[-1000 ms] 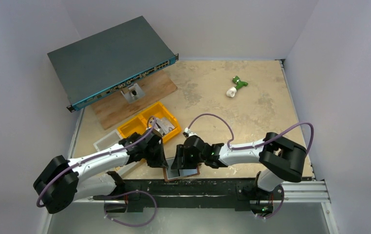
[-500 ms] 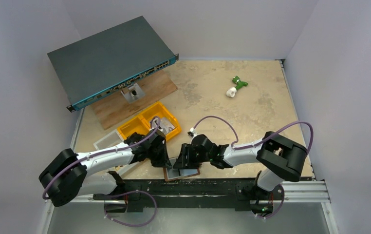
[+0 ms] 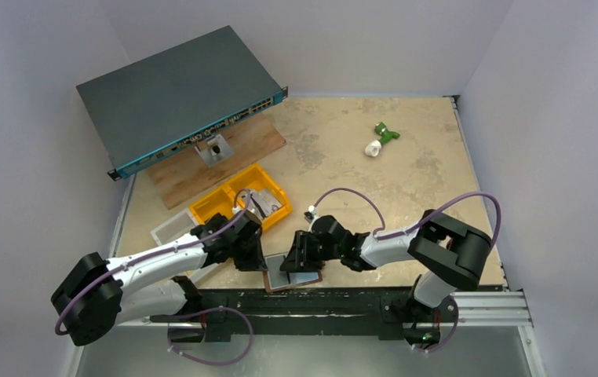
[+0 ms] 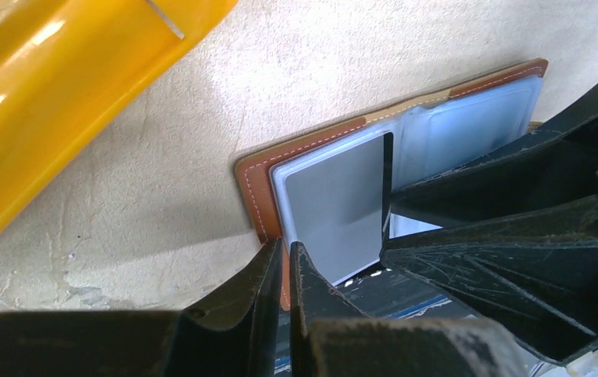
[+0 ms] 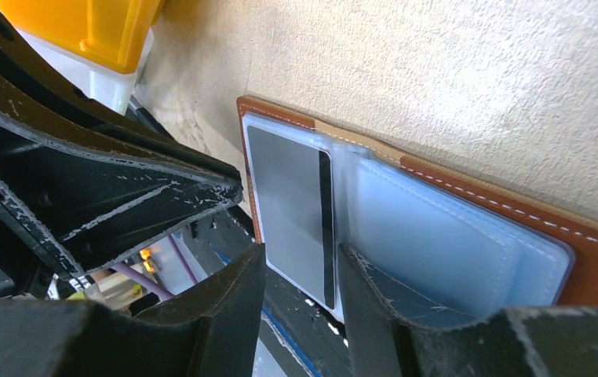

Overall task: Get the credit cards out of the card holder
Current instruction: Remove the credit card from the card holder.

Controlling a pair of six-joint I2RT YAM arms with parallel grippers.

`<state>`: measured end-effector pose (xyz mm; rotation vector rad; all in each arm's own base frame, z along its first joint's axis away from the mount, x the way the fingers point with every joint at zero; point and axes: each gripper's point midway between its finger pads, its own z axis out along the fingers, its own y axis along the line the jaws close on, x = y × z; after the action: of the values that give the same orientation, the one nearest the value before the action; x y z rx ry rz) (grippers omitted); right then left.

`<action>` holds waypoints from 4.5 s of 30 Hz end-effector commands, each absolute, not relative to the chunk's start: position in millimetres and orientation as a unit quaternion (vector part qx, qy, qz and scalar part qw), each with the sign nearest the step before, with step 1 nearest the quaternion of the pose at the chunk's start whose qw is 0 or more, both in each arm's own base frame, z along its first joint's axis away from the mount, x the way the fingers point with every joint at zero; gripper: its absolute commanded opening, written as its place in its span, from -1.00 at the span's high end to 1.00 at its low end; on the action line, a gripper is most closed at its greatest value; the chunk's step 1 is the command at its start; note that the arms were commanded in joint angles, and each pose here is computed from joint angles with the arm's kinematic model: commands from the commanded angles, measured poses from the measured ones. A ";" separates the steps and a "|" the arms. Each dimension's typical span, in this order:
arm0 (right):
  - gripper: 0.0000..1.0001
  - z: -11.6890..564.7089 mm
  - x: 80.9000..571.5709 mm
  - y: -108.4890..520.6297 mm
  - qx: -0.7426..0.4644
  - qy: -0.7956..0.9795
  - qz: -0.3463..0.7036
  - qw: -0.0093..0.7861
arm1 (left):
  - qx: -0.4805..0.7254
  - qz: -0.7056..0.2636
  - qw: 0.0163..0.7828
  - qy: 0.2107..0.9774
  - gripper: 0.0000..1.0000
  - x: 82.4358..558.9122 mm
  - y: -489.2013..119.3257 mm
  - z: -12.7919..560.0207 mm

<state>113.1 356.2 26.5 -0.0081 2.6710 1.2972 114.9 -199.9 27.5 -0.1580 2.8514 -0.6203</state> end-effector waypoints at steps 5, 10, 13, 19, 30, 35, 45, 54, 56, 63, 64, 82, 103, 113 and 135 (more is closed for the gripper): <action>0.21 -0.8 107.5 339.6 0.007 0.916 0.395 0.071 | -0.041 -0.226 0.119 0.966 0.86 120.3 -208.9 30.2; 0.21 -3.4 105.9 338.4 0.006 0.917 0.394 0.067 | -0.039 -0.227 0.111 0.967 0.90 120.6 -213.2 24.9; 0.21 -3.4 105.9 337.3 0.010 0.916 0.395 0.068 | -0.042 -0.219 0.102 0.969 0.94 119.6 -212.7 18.2; 0.21 -4.1 103.6 337.4 0.012 0.913 0.403 0.064 | -0.051 -0.216 0.095 0.970 1.00 117.9 -212.8 11.3; 0.61 4.8 99.1 345.2 0.018 0.889 0.455 0.042 | -0.075 -0.202 0.076 0.974 1.00 111.8 -209.9 -1.3; 0.70 7.7 99.4 344.7 0.023 0.882 0.468 0.040 | -0.080 -0.197 0.076 0.974 1.00 111.1 -209.0 -1.5; 0.65 16.6 108.0 343.4 0.012 0.888 0.455 0.067 | -0.088 -0.176 0.075 0.977 1.00 108.7 -202.2 -4.3; 0.63 21.9 108.3 342.3 0.012 0.886 0.458 0.071 | -0.109 -0.151 0.079 0.979 1.00 106.8 -190.3 -8.3; 0.63 24.1 108.2 342.2 0.012 0.886 0.459 0.072 | -0.112 -0.146 0.076 0.980 1.00 105.2 -188.0 -9.9; 0.62 33.6 112.3 343.3 0.011 0.884 0.460 0.084 | -0.118 -0.138 0.076 0.980 1.00 104.6 -185.0 -11.5; 0.62 33.4 112.4 343.2 0.010 0.885 0.458 0.085 | -0.118 -0.138 0.075 0.981 1.00 104.5 -184.8 -11.6; 0.68 26.9 109.2 351.1 0.011 0.879 0.473 0.065 | -0.113 -0.159 0.072 0.978 1.00 106.5 -195.0 -9.3; 1.00 25.3 109.4 336.5 0.024 0.887 0.454 0.080 | -0.116 -0.108 0.069 0.985 1.00 99.8 -173.1 -16.4; 0.68 27.3 106.0 335.2 0.024 0.882 0.464 0.076 | -0.120 -0.106 0.066 0.985 1.00 97.0 -169.4 -18.7; 0.66 33.8 100.3 353.0 0.034 0.851 0.523 0.041 | -0.114 -0.132 0.054 0.983 1.00 92.8 -188.3 -21.4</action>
<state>100.2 341.8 19.9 0.1322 2.6621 1.5146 116.4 -215.9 10.8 -0.3498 2.8969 -0.6207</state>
